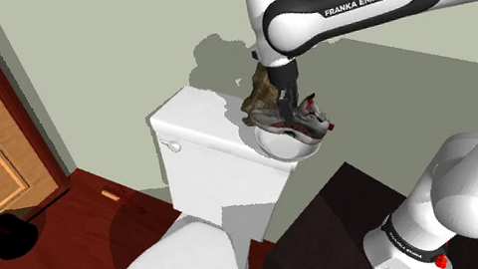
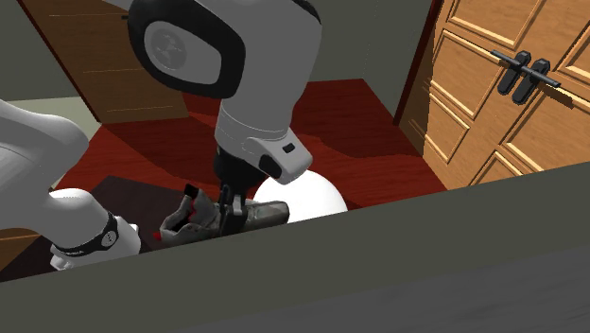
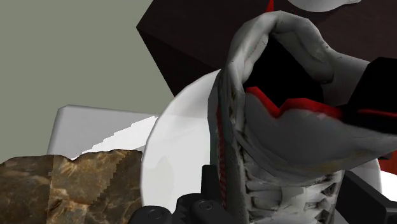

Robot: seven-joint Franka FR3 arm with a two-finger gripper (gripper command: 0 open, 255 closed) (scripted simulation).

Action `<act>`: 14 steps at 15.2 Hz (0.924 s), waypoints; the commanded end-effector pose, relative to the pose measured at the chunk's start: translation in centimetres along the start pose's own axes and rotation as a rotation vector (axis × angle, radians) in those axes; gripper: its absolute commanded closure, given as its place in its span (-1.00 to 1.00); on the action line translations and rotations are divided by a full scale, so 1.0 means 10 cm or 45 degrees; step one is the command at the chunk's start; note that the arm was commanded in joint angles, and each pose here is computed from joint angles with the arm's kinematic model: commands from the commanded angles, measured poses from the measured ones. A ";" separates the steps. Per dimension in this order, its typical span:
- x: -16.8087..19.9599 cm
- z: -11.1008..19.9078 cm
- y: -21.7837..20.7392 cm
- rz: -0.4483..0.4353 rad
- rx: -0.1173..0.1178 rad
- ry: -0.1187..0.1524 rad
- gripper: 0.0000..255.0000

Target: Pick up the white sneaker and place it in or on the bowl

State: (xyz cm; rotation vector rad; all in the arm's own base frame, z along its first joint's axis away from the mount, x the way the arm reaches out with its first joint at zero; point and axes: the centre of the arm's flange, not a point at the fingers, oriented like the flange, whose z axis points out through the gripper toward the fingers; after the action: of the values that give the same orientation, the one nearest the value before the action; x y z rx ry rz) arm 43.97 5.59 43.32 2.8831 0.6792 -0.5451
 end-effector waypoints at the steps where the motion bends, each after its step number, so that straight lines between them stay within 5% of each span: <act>1: 0.02 0.06 0.00 0.000 0.000 0.002 1.00; 8: 0.02 0.06 0.00 0.000 0.000 0.002 1.00; 9: 0.02 0.06 0.00 0.000 0.000 0.002 -1.00; 14: 0.02 0.06 0.00 0.000 0.000 0.002 -1.00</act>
State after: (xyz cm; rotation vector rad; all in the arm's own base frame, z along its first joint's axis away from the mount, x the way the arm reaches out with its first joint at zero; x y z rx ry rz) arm 43.94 5.56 42.66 2.8833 0.6792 -0.5431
